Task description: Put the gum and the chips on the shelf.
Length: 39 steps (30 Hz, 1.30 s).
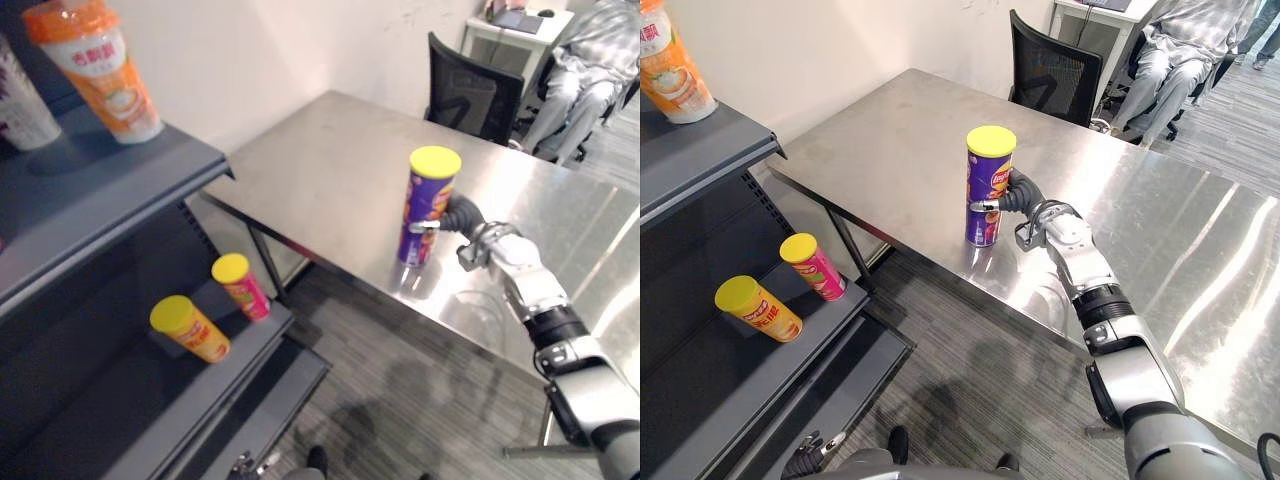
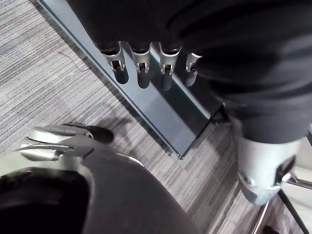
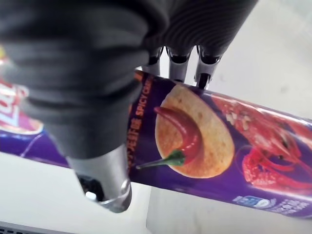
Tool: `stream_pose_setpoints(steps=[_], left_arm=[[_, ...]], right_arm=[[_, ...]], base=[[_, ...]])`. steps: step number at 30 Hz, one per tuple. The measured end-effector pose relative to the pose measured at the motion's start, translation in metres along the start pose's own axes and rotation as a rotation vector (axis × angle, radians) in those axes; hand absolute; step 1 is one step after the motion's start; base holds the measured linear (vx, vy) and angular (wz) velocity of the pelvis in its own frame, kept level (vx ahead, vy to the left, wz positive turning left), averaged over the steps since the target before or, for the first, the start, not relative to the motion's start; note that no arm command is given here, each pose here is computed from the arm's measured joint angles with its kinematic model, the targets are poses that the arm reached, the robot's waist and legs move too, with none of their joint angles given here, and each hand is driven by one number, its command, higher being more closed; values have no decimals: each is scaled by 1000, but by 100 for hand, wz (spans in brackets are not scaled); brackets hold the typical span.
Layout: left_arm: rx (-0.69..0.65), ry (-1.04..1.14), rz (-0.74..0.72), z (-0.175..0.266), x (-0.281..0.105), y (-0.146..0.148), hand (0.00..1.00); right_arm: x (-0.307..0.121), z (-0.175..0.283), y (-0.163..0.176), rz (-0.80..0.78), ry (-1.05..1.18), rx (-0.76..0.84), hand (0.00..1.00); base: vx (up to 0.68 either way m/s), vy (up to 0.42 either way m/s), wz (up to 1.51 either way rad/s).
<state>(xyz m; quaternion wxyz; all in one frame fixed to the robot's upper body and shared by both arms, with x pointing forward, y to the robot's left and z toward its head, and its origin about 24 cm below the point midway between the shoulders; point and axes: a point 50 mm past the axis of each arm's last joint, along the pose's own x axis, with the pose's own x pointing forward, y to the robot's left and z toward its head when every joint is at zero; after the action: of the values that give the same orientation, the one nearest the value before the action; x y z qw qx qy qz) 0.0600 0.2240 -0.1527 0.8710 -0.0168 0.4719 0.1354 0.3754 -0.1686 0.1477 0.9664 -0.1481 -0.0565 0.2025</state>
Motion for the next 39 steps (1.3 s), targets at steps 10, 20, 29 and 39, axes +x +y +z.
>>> stream_pose_setpoints(steps=[10,20,29,39], left_arm=[[-2,0,2,-1,0,0,0],[-14,5,11,-5,-3,2,0],[-19,18,25,-10,-5,4,0],[-18,21,43,-11,-6,6,0]], right_arm=[[-1,13,-6,-94,-60,-7,100],[-38,59,-21,-194,-335,40,100],[-62,53,-26,-223,-352,60,100],[-80,40,-31,-256,-324,70,100]], base=[[0,-1,-4],[-7,-8,-12],[-19,-17,-9],[-1,0,0]])
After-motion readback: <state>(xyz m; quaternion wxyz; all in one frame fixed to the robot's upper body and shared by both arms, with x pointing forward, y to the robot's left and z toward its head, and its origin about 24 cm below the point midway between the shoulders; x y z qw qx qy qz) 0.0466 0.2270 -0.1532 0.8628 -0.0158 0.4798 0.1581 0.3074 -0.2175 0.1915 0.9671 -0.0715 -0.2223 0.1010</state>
